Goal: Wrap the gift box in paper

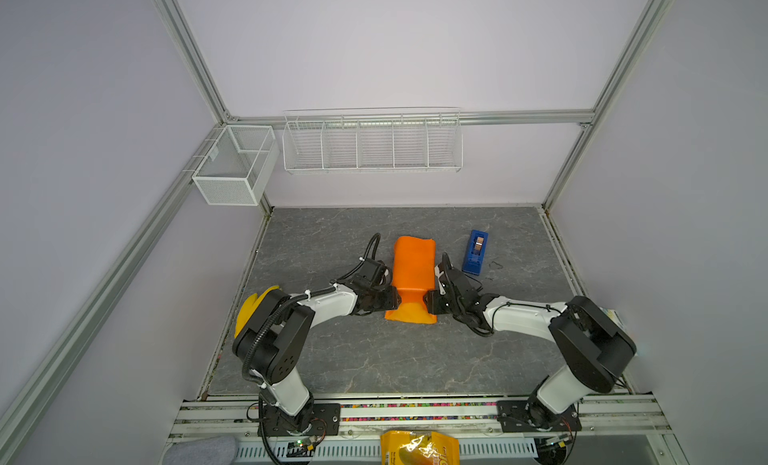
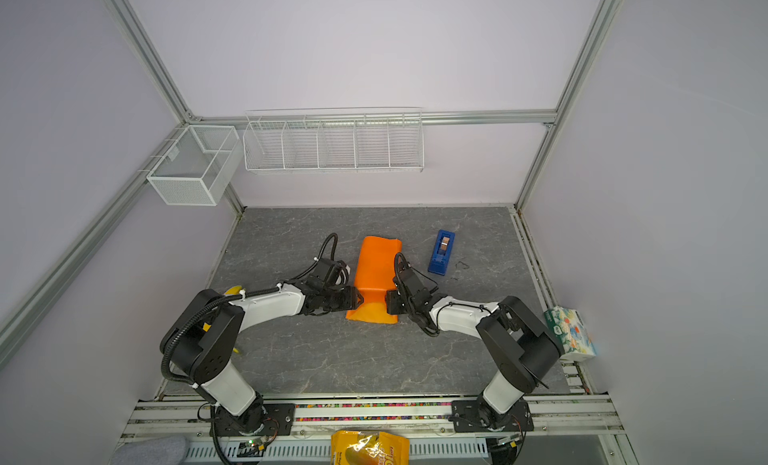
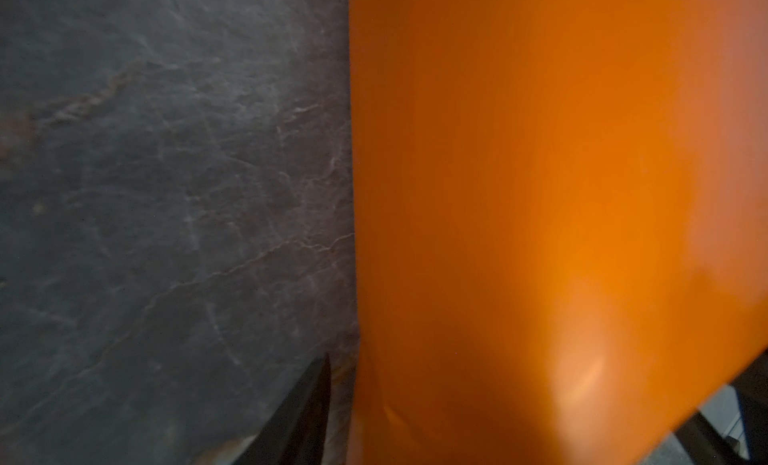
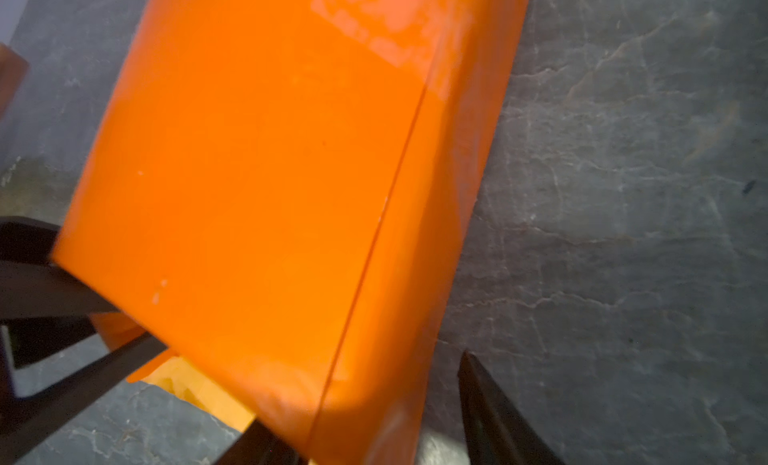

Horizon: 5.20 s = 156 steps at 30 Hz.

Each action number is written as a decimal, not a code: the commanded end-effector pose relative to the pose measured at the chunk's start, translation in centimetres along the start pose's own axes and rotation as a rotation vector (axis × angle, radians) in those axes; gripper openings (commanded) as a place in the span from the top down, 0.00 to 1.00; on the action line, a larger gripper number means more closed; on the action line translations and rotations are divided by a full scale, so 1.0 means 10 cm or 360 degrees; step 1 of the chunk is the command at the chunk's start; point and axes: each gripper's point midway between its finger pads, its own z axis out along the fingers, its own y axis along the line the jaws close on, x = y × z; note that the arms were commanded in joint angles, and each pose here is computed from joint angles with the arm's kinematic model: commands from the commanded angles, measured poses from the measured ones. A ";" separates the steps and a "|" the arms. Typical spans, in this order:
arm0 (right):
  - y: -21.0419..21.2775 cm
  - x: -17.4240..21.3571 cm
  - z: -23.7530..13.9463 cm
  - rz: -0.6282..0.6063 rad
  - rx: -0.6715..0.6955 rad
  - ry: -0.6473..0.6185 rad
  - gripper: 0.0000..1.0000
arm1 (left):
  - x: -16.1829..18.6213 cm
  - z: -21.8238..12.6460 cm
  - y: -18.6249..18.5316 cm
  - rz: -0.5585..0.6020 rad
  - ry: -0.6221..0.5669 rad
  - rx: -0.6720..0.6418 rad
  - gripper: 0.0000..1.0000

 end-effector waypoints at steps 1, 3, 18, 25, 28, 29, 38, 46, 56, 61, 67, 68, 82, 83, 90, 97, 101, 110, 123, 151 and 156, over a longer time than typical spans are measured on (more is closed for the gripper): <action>-0.03 -0.03 0.07 -0.0033 0.0038 -0.0051 0.52 | -0.01 0.04 0.03 0.0001 -0.0016 -0.0018 0.50; -0.04 -0.02 0.07 -0.0032 0.0045 -0.0048 0.59 | -0.02 0.02 0.03 0.0007 -0.0027 -0.0020 0.50; -0.07 0.00 0.10 -0.0038 0.0077 -0.0019 0.83 | -0.37 -0.16 -0.04 0.0246 -0.0209 -0.0102 0.51; -0.08 0.01 0.11 -0.0033 0.0095 -0.0012 0.86 | -0.42 -0.08 0.08 0.0275 -0.0236 -0.0202 0.59; -0.07 0.01 0.13 -0.0037 0.0090 -0.0002 0.86 | -0.45 -0.05 0.09 0.0293 -0.0242 -0.0213 0.62; -0.08 0.01 0.13 -0.0037 0.0091 0.0002 0.87 | -0.46 -0.05 0.08 0.0297 -0.0247 -0.0214 0.63; -0.08 0.02 0.13 -0.0035 0.0099 0.0005 0.87 | -0.49 0.04 0.12 0.0323 -0.0218 -0.0263 0.74; -0.14 0.02 0.11 -0.0032 0.0161 0.0025 0.91 | -0.48 0.03 0.15 0.0285 -0.0212 -0.0295 1.00; -0.22 0.04 0.04 -0.0045 0.0233 0.0043 0.93 | -0.17 -0.06 0.12 0.0167 -0.0258 -0.0382 1.00; -0.21 0.04 0.02 -0.0047 0.0230 0.0034 0.94 | -0.09 -0.07 0.09 0.0148 -0.0236 -0.0342 1.00; -0.24 0.05 0.00 -0.0042 0.0254 0.0028 0.93 | 0.00 -0.05 0.11 0.0128 -0.0186 -0.0334 0.84; -0.24 0.05 0.00 -0.0042 0.0252 0.0026 0.93 | 0.02 -0.04 0.13 0.0121 -0.0181 -0.0338 0.83; -0.22 0.04 -0.05 -0.0057 0.0263 0.0021 0.91 | 0.11 0.06 0.18 0.0120 -0.0121 -0.0349 1.00; -0.19 0.04 -0.08 -0.0060 0.0259 0.0016 0.87 | 0.11 0.06 0.18 0.0121 -0.0120 -0.0353 1.00; -0.09 0.11 -0.14 -0.0100 0.0268 0.0029 0.68 | 0.10 0.07 0.17 0.0120 -0.0114 -0.0354 1.00; -0.14 0.21 -0.05 -0.0083 0.0320 0.0111 0.75 | 0.09 0.07 0.17 0.0120 -0.0114 -0.0359 1.00; -0.17 0.26 -0.04 -0.0073 0.0349 0.0148 0.81 | 0.09 0.07 0.17 0.0117 -0.0117 -0.0357 1.00; -0.19 0.32 -0.03 -0.0057 0.0377 0.0200 0.94 | 0.07 0.07 0.17 0.0118 -0.0125 -0.0364 1.00; -0.03 0.13 -0.25 -0.0082 0.0231 -0.0008 0.48 | 0.08 0.07 0.18 0.0120 -0.0121 -0.0367 1.00; -0.03 -0.13 0.14 -0.0115 0.0303 0.0019 0.87 | -0.30 0.03 0.05 0.0203 -0.0168 -0.0450 0.73; -0.05 -0.12 0.14 -0.0115 0.0309 0.0022 0.91 | -0.35 0.08 0.07 0.0208 -0.0160 -0.0467 0.76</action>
